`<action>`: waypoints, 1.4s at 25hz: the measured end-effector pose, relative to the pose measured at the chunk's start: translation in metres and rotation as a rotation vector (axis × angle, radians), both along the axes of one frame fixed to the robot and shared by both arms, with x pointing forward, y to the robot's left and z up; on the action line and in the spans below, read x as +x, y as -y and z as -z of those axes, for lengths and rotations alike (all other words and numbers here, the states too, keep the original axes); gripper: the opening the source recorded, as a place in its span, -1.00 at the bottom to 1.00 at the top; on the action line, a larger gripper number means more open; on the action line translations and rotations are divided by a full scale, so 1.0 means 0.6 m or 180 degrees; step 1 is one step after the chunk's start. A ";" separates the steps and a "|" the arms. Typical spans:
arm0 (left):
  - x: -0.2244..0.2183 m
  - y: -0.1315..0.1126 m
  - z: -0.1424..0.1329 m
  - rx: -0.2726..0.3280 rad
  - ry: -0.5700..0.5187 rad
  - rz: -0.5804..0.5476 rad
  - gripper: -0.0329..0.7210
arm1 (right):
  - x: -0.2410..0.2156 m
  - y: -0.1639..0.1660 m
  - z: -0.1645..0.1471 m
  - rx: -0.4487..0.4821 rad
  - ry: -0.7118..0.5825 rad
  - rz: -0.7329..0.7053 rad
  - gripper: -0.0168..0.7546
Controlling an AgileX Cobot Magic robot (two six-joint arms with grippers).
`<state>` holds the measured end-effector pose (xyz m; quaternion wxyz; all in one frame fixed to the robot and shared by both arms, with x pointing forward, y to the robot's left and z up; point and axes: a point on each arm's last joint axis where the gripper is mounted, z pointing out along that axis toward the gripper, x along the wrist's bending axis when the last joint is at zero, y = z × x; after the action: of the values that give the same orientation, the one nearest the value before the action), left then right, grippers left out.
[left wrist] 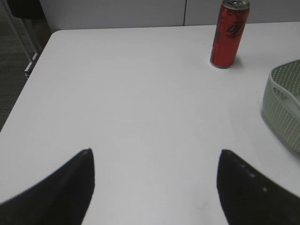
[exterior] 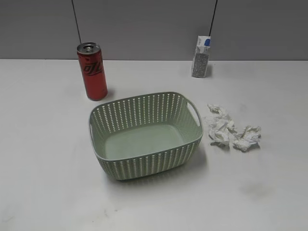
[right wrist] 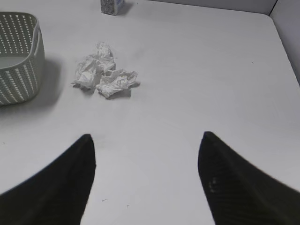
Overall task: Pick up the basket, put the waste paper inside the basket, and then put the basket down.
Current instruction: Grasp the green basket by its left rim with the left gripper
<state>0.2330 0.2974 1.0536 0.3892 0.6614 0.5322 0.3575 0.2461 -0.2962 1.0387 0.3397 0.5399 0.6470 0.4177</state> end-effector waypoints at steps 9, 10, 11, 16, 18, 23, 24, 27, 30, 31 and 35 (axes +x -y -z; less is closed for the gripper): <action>0.000 0.000 0.000 0.0000 0.0000 0.0000 0.65 | 0.000 0.000 0.000 0.0000 0.0000 0.0000 0.39; 0.000 0.000 0.000 0.0000 0.0000 0.0000 0.65 | 0.000 0.000 0.000 0.0000 0.0000 0.0000 0.39; 0.000 0.000 0.000 0.0000 0.0000 0.0000 0.65 | 0.000 0.000 0.000 0.0000 0.0000 0.0000 0.39; 0.000 0.000 0.000 0.0000 0.0000 0.0000 0.65 | 0.000 0.000 0.000 0.0000 0.0000 0.0000 0.39; 0.000 0.000 0.000 0.0000 0.0000 0.0000 0.65 | 0.000 0.000 0.000 0.0000 0.0000 0.0000 0.39; 0.005 0.001 0.000 -0.0004 -0.0056 0.0006 0.65 | 0.000 0.000 0.000 0.0000 0.0000 0.0000 0.39; 0.010 0.003 -0.001 -0.0020 -0.0123 0.0020 0.65 | 0.000 0.000 0.000 0.0000 0.0000 0.0000 0.39; 0.031 0.012 -0.008 -0.0160 -0.0297 0.0147 0.65 | 0.000 0.000 0.000 0.0000 0.0000 0.0000 0.39; 0.049 0.019 -0.024 -0.0228 -0.0413 0.0277 0.65 | 0.000 0.000 0.000 0.0000 0.0000 0.0000 0.38; 0.055 0.020 -0.031 -0.0226 -0.0442 0.0311 0.65 | 0.000 0.000 0.000 0.0000 0.0000 0.0000 0.38; 0.078 0.028 -0.059 -0.0210 -0.0572 0.0462 0.65 | 0.000 0.000 0.000 0.0000 0.0000 0.0000 0.38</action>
<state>0.2801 0.2808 1.0889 0.3863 0.7145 0.5271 0.2500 0.2461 -0.2962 1.0387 0.3397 0.5399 0.6470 0.4177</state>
